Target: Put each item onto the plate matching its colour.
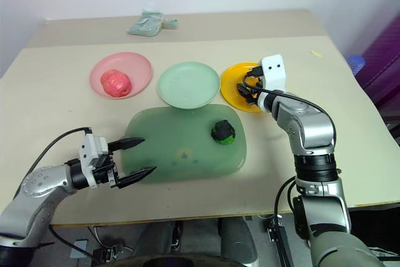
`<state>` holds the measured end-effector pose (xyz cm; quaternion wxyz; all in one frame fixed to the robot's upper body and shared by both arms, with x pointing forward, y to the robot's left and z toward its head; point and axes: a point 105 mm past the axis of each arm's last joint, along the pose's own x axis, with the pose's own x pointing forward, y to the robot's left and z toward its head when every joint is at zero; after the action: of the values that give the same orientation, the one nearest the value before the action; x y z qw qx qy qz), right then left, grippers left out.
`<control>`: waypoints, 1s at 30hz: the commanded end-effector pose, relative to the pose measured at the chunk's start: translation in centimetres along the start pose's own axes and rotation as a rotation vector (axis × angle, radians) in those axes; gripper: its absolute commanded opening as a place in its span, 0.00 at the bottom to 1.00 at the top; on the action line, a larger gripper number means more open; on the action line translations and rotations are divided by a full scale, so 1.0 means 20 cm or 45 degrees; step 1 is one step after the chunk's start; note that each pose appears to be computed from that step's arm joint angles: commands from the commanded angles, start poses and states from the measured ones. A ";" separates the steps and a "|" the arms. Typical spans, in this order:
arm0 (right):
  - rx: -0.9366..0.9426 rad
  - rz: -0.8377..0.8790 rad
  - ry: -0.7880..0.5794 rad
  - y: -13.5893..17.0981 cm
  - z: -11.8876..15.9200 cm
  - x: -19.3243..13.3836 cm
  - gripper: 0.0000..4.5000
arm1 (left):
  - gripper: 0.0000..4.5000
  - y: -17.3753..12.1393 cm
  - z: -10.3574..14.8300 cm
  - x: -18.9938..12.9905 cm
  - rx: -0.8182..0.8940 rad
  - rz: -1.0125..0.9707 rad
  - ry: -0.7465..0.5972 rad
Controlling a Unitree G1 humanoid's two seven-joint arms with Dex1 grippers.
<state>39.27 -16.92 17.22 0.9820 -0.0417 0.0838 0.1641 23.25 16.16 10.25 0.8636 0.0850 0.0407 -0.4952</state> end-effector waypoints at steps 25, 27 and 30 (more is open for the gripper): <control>-0.199 0.662 -0.187 0.51 0.08 -0.18 0.58 | 1.00 0.09 -0.12 -0.15 0.057 0.148 -0.127; -0.168 0.618 -0.198 0.55 0.13 -0.08 0.58 | 1.00 0.16 -0.08 -0.18 0.053 0.256 -0.190; -0.151 0.523 -0.148 0.59 0.13 0.09 0.58 | 1.00 0.23 -0.06 -0.22 0.063 0.357 -0.219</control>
<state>36.29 -5.31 19.41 0.9178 -0.0617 0.0141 0.3920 24.55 21.38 9.43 0.9121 0.0705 -0.0376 -0.4021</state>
